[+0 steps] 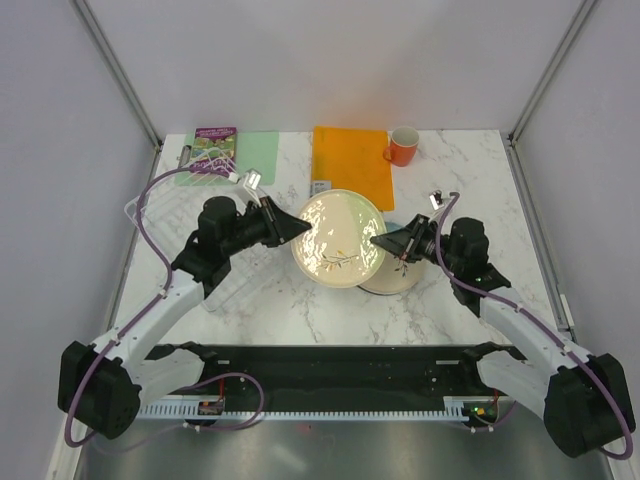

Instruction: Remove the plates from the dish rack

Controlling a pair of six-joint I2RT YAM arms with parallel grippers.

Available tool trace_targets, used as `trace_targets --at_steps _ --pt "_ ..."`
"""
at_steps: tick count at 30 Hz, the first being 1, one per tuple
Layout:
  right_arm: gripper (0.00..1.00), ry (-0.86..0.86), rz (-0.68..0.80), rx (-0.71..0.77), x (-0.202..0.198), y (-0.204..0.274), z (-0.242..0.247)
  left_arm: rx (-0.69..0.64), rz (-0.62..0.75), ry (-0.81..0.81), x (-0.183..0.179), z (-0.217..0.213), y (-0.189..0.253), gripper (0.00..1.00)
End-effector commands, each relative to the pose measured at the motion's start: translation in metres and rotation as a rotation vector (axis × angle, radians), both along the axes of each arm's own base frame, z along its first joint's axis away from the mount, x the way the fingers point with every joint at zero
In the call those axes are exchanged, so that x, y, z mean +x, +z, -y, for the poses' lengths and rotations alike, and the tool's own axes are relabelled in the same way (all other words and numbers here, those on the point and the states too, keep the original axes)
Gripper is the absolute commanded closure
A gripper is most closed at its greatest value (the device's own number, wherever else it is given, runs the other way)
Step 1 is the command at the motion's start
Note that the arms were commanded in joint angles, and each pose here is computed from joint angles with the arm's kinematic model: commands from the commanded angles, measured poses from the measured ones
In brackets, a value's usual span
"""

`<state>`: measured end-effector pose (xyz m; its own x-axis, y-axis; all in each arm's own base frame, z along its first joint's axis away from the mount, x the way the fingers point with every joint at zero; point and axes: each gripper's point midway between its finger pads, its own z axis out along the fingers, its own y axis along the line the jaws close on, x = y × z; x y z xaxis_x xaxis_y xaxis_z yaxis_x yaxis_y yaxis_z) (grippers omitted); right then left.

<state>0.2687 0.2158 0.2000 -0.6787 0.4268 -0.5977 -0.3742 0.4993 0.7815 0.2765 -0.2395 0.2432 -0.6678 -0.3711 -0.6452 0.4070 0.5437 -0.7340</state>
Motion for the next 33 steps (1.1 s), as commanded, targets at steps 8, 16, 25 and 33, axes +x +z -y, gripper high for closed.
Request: trace_targets --at_steps 8,16,25,33 --pt "1.0 -0.168 0.174 -0.153 0.008 0.047 0.029 0.231 0.065 0.11 0.017 -0.014 -0.008 0.35" --pt "1.0 -0.299 0.108 -0.267 0.024 0.032 0.074 0.453 0.099 0.334 0.024 -0.073 -0.016 0.3" --pt "1.0 -0.333 0.01 -0.293 0.035 -0.002 0.107 0.51 0.175 0.432 0.007 -0.108 0.003 0.27" --pt "1.0 -0.252 -0.123 -0.312 0.024 -0.041 0.1 0.584 0.168 0.514 0.002 -0.132 0.0 0.27"
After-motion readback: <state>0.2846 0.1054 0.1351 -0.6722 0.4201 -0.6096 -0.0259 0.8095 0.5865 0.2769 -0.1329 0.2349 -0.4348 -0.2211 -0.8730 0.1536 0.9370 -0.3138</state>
